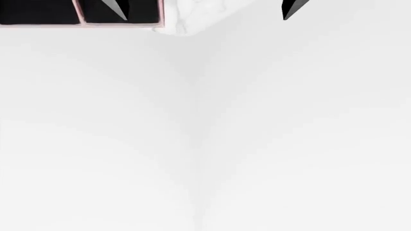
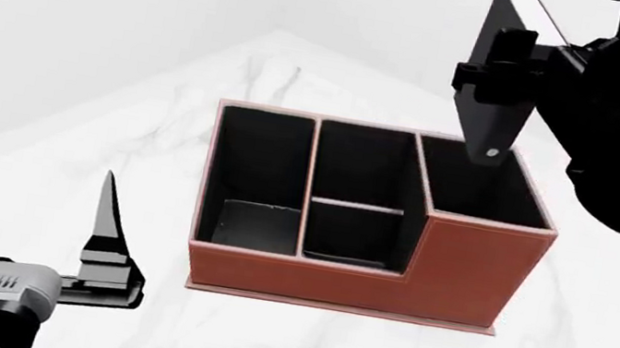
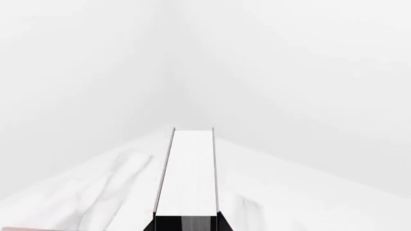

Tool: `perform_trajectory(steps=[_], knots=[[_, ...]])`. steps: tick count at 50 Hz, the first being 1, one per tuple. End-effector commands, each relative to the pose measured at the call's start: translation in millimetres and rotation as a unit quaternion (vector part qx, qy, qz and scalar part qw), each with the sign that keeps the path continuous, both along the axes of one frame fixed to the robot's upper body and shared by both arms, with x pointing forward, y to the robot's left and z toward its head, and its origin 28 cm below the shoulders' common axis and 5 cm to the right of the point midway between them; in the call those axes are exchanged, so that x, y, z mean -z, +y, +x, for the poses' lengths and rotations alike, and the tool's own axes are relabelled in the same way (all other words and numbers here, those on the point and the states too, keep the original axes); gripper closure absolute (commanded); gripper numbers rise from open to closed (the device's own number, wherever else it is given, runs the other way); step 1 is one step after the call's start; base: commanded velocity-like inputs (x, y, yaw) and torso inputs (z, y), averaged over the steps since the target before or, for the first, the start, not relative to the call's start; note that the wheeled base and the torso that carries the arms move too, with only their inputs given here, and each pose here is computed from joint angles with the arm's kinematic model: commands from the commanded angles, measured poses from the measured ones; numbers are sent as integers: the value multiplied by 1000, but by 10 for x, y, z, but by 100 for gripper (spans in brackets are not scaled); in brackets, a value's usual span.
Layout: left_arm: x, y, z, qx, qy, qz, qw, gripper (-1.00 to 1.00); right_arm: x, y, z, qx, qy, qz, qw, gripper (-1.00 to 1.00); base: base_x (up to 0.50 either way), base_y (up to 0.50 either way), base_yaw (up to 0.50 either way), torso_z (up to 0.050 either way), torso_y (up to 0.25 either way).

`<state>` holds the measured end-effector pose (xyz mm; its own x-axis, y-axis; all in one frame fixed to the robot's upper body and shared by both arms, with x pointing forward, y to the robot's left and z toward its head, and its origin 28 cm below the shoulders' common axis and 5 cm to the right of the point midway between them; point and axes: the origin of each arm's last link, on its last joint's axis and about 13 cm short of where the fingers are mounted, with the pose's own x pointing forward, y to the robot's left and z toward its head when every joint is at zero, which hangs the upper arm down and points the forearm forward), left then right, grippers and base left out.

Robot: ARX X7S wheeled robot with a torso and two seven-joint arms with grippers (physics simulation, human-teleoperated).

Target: Pick up the book and place it in the right compartment of the caddy.

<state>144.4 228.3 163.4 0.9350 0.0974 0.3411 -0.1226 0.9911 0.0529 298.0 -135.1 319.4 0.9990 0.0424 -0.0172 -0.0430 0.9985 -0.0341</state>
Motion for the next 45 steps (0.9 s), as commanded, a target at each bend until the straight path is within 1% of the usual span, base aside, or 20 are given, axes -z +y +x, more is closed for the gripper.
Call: perform_trajectory(steps=[1, 17, 35, 45], knots=[[-1, 4, 1, -1, -1, 0, 1000, -100, 35, -119, 127, 34, 2, -2, 999, 100, 0, 0, 0, 0, 0], [4, 4, -2, -2, -1, -1, 1000, -100, 180, -143, 259, 41, 18, -1, 999, 100, 0, 0, 0, 1, 1], [4, 3, 2, 0, 0, -1, 1000, -100, 209, -178, 338, 49, 23, -6, 999, 100, 0, 0, 0, 1, 2], [4, 5, 3, -1, 1, -1, 1000, -100, 232, -208, 478, 59, 29, -8, 998, 100, 0, 0, 0, 0, 2]])
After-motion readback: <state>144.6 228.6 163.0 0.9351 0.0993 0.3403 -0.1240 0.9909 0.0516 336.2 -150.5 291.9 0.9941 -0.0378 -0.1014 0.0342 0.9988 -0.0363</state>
